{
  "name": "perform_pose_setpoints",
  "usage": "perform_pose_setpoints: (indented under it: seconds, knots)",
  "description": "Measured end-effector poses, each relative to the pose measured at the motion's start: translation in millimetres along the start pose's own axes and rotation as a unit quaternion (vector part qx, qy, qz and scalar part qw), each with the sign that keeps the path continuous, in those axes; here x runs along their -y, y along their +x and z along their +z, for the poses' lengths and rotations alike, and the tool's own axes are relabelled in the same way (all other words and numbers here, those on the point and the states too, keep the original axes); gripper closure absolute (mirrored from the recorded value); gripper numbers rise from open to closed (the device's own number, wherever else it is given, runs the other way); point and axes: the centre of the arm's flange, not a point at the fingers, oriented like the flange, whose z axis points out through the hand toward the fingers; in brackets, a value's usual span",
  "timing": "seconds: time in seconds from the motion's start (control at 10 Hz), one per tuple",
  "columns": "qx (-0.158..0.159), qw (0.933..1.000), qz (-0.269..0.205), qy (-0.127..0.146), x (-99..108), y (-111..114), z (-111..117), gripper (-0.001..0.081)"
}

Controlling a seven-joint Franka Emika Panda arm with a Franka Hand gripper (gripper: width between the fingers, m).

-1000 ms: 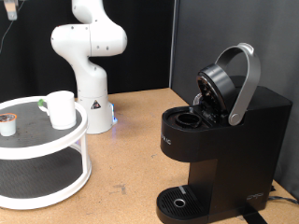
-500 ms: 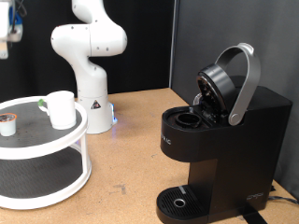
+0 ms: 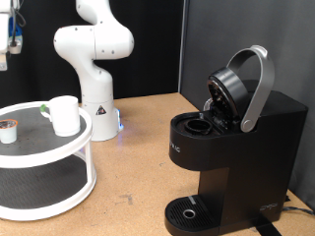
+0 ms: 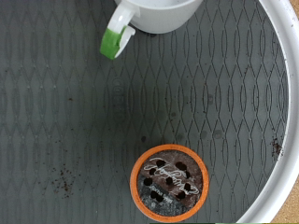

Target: Make a cup of coffee with the keurig machine

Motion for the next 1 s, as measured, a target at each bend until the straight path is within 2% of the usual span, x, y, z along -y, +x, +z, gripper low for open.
perform_pose_setpoints:
  seconds: [0.4,1.0]
  knots:
    - [-0.001,0.9998,0.007,-0.019,-13,1,39,0.0006]
    - [0.010,0.9998,0.009,-0.015,-28,5,87,0.0006]
